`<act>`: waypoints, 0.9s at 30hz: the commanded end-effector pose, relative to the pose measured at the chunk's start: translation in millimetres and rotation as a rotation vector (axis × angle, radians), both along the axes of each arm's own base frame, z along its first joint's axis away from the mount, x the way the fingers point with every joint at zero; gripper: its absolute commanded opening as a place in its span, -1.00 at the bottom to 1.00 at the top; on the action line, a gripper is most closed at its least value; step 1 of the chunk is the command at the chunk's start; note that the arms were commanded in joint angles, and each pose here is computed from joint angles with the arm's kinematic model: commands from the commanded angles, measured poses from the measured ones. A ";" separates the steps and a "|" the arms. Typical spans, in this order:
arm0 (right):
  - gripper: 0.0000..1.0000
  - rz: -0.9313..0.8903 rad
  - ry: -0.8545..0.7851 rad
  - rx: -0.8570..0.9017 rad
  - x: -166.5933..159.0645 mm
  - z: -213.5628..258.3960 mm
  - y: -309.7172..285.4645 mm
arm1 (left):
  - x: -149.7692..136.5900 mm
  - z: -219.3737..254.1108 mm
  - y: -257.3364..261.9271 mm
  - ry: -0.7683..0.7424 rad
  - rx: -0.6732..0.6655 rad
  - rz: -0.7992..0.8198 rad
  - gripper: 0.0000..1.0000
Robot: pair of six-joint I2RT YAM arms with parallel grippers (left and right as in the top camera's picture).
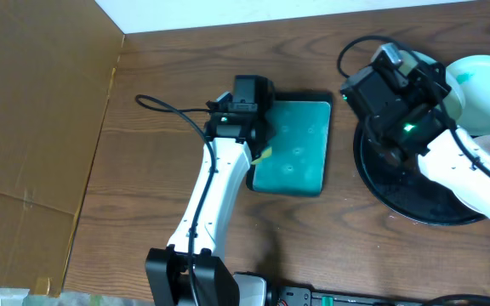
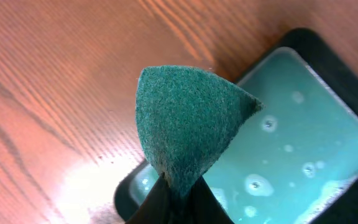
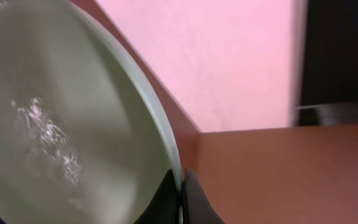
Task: Clean dirty plates on tray and stack at the side
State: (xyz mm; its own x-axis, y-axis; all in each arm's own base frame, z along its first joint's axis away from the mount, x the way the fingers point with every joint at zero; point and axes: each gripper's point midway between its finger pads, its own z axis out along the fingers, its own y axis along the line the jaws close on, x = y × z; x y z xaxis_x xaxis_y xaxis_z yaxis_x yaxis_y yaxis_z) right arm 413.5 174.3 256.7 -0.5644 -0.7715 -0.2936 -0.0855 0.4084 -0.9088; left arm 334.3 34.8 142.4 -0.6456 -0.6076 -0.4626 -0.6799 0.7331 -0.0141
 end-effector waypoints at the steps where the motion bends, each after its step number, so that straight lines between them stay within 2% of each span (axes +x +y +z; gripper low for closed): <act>1: -0.98 -0.025 -0.039 -0.106 -7.5 26.9 -5.2 | -6.4 -3.3 8.6 0.034 0.005 -0.010 -0.86; 3: -0.98 0.001 -0.031 0.010 -6.2 14.0 1.8 | -6.9 -4.7 6.8 0.041 -0.014 -0.023 -0.86; 8: -0.98 0.126 0.305 0.472 -13.4 -65.4 29.5 | 2.4 -7.8 -23.7 0.027 -0.151 -0.167 -0.86; 9: -0.97 0.086 0.386 0.643 -16.2 -81.5 27.4 | 7.5 -6.9 -38.7 0.009 -0.213 -0.237 -0.85; 12: -0.97 -0.026 0.485 0.841 -15.5 -98.8 2.0 | 14.0 -3.1 -64.4 -0.022 -0.299 -0.351 -0.86; 15: -0.97 -0.130 0.532 0.966 -14.9 -115.2 -25.3 | 16.6 -0.9 -79.6 -0.036 -0.309 -0.398 -0.86; 21: -0.97 -0.181 0.623 1.161 -23.9 -167.5 -44.6 | 24.6 9.6 -134.0 -0.103 -0.355 -0.535 -0.85; 27: -0.97 -0.232 0.605 1.230 -33.1 -203.0 -49.4 | 33.4 10.1 -174.5 -0.153 -0.400 -0.522 -0.86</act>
